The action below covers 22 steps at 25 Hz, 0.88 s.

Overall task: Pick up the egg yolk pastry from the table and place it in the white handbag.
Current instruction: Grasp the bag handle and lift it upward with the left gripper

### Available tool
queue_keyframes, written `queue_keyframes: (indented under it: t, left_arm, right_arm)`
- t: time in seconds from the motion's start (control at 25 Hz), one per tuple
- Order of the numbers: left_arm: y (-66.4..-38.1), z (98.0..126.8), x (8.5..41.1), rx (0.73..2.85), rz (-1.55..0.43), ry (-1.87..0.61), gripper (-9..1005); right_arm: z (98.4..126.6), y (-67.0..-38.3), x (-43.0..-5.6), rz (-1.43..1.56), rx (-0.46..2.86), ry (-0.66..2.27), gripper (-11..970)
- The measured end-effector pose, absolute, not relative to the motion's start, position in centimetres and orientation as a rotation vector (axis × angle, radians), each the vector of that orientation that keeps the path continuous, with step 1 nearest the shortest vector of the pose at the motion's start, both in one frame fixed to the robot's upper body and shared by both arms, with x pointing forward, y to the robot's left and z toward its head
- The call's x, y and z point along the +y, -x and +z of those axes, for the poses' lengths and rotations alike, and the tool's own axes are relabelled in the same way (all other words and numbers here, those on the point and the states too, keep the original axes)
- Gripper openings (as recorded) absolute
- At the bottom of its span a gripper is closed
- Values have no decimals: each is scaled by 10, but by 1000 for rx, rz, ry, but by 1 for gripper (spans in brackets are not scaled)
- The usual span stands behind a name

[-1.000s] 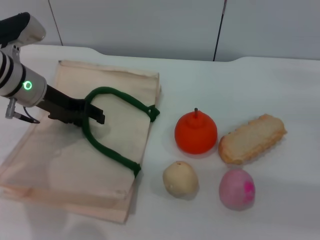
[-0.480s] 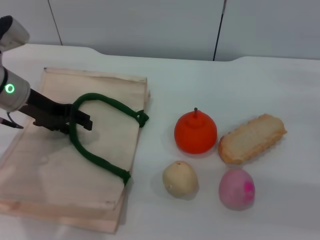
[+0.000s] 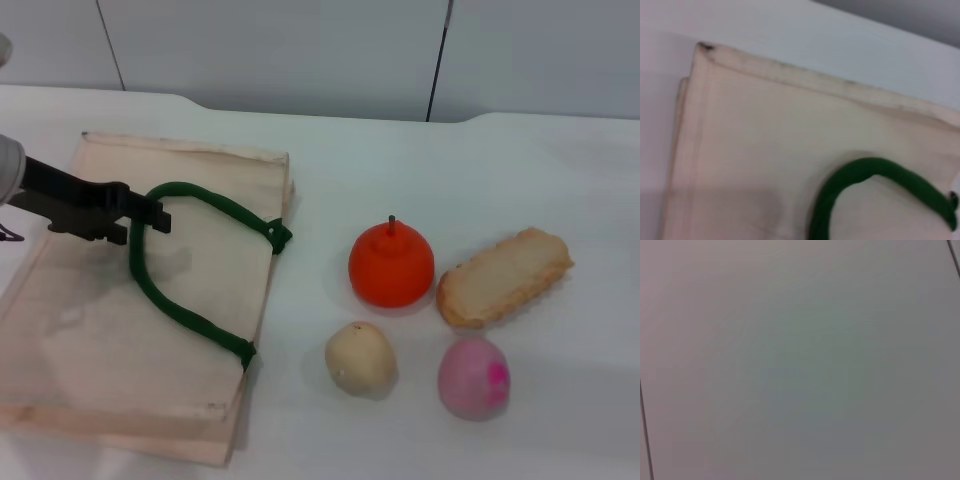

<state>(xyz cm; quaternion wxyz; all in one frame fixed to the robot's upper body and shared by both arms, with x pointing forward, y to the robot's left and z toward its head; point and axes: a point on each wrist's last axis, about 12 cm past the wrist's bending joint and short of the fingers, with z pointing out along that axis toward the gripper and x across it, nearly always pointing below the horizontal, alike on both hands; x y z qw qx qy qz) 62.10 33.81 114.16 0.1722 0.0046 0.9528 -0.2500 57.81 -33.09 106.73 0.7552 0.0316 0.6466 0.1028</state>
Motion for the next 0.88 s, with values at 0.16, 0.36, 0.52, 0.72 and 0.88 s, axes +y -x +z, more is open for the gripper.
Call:
queue_keyframes:
  t: [0.16,0.36,0.52,0.72,0.88]
  left_arm:
    - [-620,1142,341,2701,-709,-15,757]
    - [-622,1138,335,2719,-693,-38,756]
    - [-627,1128,324,2751,-668,-67,755]
    - [-634,1122,314,2773,-615,-95,754]
    - [-637,1123,310,2779,-600,-108,753]
  right_arm:
    - [1067,-578,-331,224,1409,-71,878]
    - [1069,-579,-331,226,1405,-72,877]
    - [1069,-580,-331,227,1403,-72,877]
    - [1070,-581,-330,229,1401,-70,878]
    - [1070,-582,-329,232,1400,-69,877]
